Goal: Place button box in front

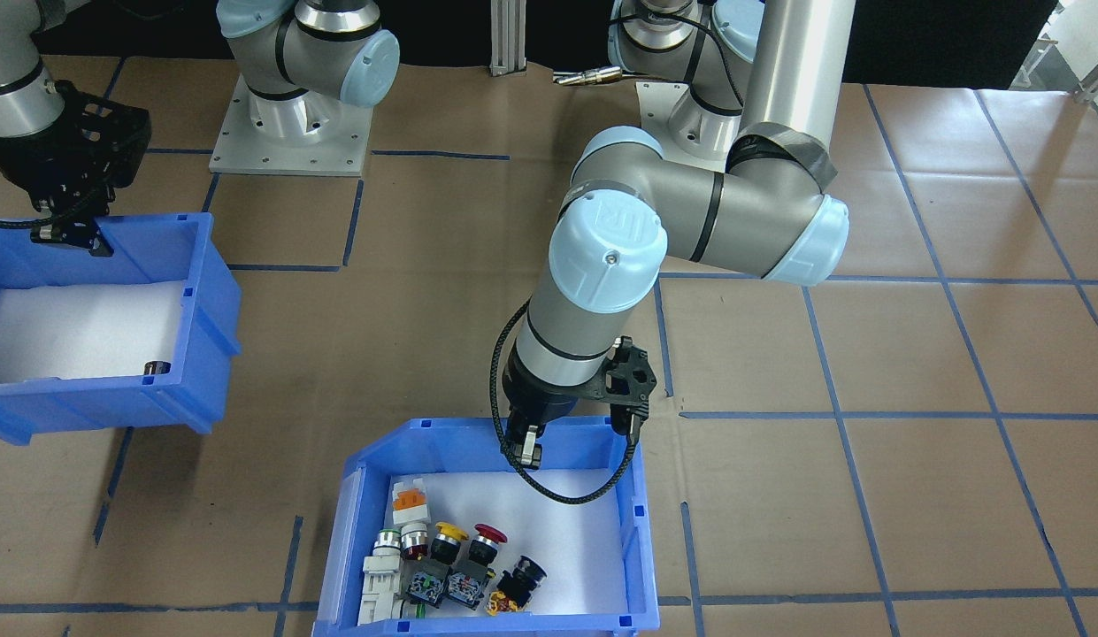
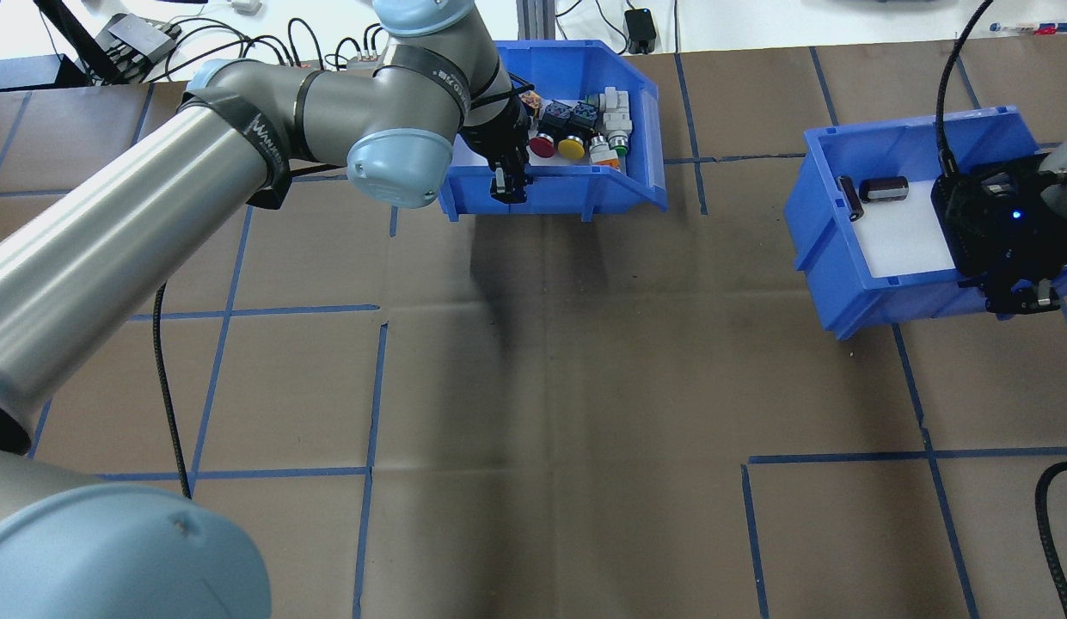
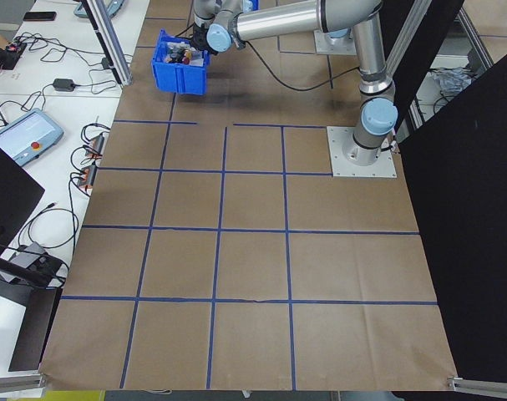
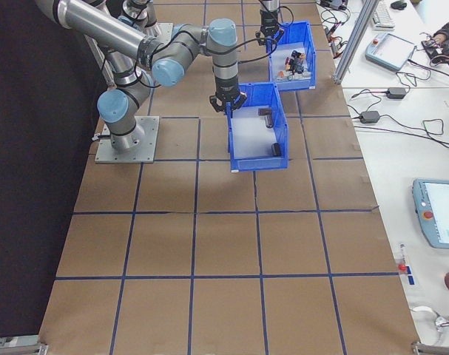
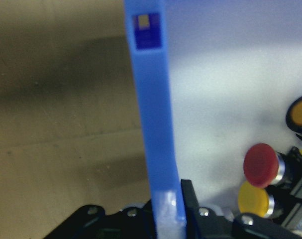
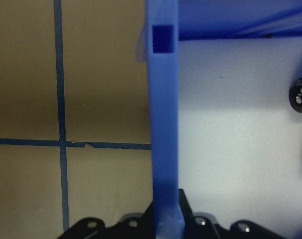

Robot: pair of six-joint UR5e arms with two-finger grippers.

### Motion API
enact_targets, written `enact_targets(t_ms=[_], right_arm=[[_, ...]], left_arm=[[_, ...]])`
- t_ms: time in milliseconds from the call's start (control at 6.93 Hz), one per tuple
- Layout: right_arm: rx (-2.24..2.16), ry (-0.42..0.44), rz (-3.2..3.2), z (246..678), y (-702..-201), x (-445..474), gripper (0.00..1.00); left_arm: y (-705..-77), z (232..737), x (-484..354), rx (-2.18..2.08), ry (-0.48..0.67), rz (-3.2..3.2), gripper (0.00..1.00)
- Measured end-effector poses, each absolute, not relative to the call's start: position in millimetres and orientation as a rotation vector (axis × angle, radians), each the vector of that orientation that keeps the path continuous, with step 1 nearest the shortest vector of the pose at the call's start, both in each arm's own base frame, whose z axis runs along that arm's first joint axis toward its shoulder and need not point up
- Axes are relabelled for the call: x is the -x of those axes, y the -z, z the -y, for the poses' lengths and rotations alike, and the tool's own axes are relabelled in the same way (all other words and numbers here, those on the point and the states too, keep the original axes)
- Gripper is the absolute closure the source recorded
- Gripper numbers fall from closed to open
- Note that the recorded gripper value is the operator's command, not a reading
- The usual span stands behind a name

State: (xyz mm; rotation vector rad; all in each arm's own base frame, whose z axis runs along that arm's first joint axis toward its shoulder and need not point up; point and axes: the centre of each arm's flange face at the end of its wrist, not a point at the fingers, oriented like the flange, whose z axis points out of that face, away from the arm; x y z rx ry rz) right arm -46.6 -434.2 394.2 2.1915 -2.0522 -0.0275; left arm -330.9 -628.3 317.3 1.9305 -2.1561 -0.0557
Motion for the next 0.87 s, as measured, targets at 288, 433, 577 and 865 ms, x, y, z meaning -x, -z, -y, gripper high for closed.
enact_targets(t_ms=[288, 433, 577, 865], right_arm=[[-2.194, 0.028, 2.051, 434.0, -394.1, 46.6, 0.97], [-2.194, 0.03, 2.051, 434.0, -394.1, 46.7, 0.97], [-2.195, 0.031, 2.052, 433.8, -393.7, 46.5, 0.97], [-2.198, 0.032, 2.056, 433.3, -392.9, 46.3, 0.97]], left_arm=[[-298.2, 633.1, 349.8, -1.941, 0.082, 2.155, 0.71], [-297.0, 634.1, 354.0, -1.956, 0.102, 2.127, 0.42], [-299.4, 636.9, 356.1, -1.983, 0.108, 2.086, 0.2], [-319.4, 641.7, 357.1, -1.992, 0.09, 2.042, 0.13]])
